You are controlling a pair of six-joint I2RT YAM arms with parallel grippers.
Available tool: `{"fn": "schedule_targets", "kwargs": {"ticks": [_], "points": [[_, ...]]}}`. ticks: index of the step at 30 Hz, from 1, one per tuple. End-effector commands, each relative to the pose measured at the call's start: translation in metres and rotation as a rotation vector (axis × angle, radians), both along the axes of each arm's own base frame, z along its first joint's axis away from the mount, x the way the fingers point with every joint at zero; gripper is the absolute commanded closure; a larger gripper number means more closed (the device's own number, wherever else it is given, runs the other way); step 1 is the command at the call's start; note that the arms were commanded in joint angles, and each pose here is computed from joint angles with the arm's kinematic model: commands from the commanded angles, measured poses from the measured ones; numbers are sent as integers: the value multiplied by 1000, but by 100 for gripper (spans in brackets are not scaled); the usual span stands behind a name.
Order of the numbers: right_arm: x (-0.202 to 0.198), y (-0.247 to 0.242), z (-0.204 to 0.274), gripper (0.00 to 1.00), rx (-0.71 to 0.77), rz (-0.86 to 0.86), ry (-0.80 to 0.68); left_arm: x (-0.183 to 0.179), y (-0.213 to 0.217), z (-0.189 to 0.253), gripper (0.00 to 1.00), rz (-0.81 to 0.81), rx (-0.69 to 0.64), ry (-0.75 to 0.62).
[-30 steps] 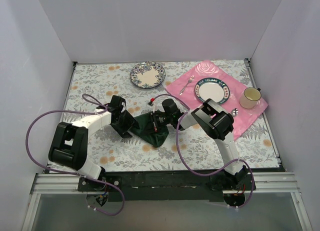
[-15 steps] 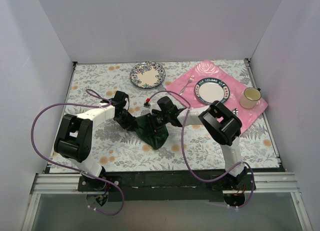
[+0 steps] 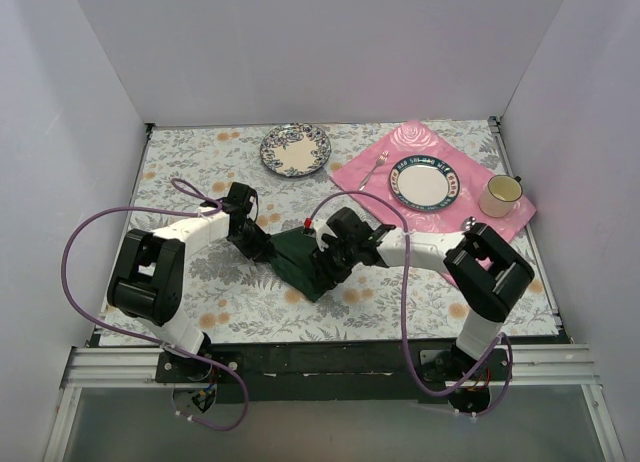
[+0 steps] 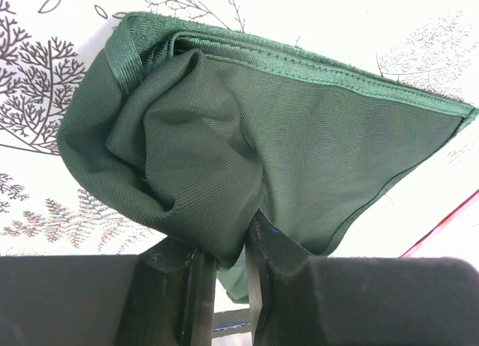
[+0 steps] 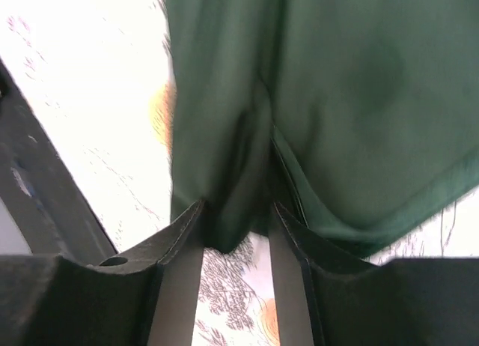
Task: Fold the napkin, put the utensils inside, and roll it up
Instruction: Roll the napkin with the utensil
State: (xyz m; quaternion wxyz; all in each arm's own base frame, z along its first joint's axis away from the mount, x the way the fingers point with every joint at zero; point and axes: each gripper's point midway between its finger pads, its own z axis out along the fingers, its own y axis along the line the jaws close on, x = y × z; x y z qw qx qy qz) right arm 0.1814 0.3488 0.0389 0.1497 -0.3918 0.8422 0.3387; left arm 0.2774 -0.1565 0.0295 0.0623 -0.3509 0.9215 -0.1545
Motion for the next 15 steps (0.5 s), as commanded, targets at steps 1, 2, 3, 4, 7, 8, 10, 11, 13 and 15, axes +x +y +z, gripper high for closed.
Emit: {"fn": "schedule_targets", "kwargs": {"ticks": [1,2,3,4,7,8,10,11,13,15], "points": [[-11,-25,-9,56,-52,-14,-19,-12,18,-12,100,3,85,34],[-14,-30,-11,58,-60,-18,-19,-11,18,-12,100,2,87,31],[-15,-35,-13,59,-75,-23,-17,-11,18,-13,100,-1,88,34],[-13,-38,-13,61,-90,-33,-33,-11,18,-13,100,-2,90,34],[-12,-43,-5,62,-137,-25,-96,-13,17,-15,100,-5,83,45],[-12,-40,4,62,-138,-18,-125,-13,16,-15,100,-5,80,46],[-1,-38,21,59,-171,-33,-209,-15,17,-15,100,-4,81,55],[-3,-32,31,54,-165,-24,-251,-15,16,-14,100,-4,80,57],[9,-20,51,46,-147,-44,-334,-17,18,-13,100,-1,87,58],[13,-2,63,38,-80,-39,-377,-19,18,-15,100,2,87,72]]}}
